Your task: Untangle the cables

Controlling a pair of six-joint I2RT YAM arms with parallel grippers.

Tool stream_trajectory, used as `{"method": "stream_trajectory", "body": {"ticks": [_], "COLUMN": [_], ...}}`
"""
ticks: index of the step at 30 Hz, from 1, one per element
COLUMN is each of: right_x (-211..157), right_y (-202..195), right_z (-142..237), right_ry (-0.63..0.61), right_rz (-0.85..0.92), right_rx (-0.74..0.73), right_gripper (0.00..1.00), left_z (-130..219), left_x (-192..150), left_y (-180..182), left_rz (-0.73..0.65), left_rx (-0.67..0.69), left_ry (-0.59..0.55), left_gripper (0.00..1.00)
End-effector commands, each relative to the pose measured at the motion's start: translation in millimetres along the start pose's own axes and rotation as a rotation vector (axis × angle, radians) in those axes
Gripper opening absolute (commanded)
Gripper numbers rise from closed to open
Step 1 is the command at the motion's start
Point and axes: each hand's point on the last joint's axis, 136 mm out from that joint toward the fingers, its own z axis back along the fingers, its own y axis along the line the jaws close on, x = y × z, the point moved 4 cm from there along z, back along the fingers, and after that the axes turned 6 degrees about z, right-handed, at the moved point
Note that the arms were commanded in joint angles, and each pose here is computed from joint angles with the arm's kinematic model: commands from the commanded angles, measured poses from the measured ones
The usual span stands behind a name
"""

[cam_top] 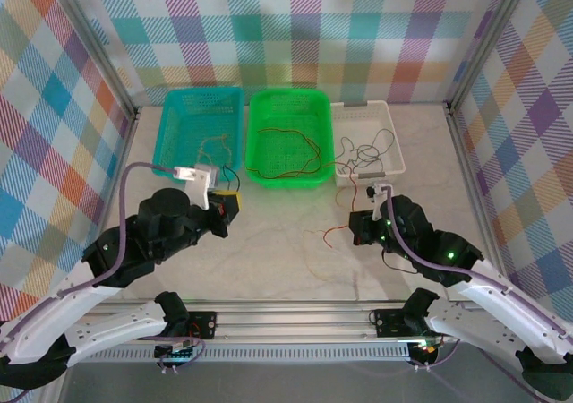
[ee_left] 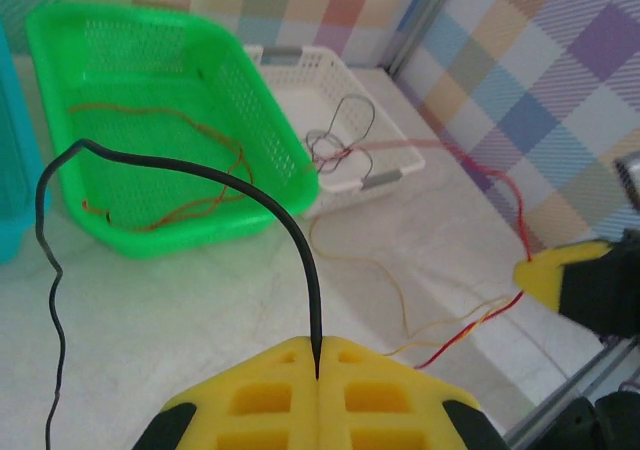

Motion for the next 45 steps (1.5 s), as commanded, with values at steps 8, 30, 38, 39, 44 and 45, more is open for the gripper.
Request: {"method": "stream_trajectory", "body": {"ticks": [8, 30, 38, 39, 44, 45], "right_x": [0, -17, -17, -17, -20, -20], "right_y": [-5, -61, -55, -55, -56, -56], "right_z": [10, 78, 75, 74, 75, 77], "right_ry": [-0.086, -0.331, -0.345, -0.345, -0.35, -0.355], "right_rz": [-0.038, -0.161, -0.148, -0.144, -0.134, -0.132], "right_rx": [0.017, -0.118, -0.077, -0.073, -0.066, -0.064], "right_gripper": [0.0, 0.0, 0.0, 0.0, 0.0, 0.0], "left_z": [-9, -166, -256, -266, -319, -329], "left_x": [61, 137, 137, 135, 122, 118], "left_y": [-52, -165, -190, -191, -190, -188], "left_rz": [-0.122, -0.187, -0.125, -0.118, -0.102, -0.1], "left_rx": [-0.117, -0.493, -0.596, -0.602, -0.574, -0.564], "left_ry": [-0.107, -0.203, -0.156, -0.152, -0.133, -0.125], "left_gripper": [0.0, 0.0, 0.0, 0.0, 0.0, 0.0]}}
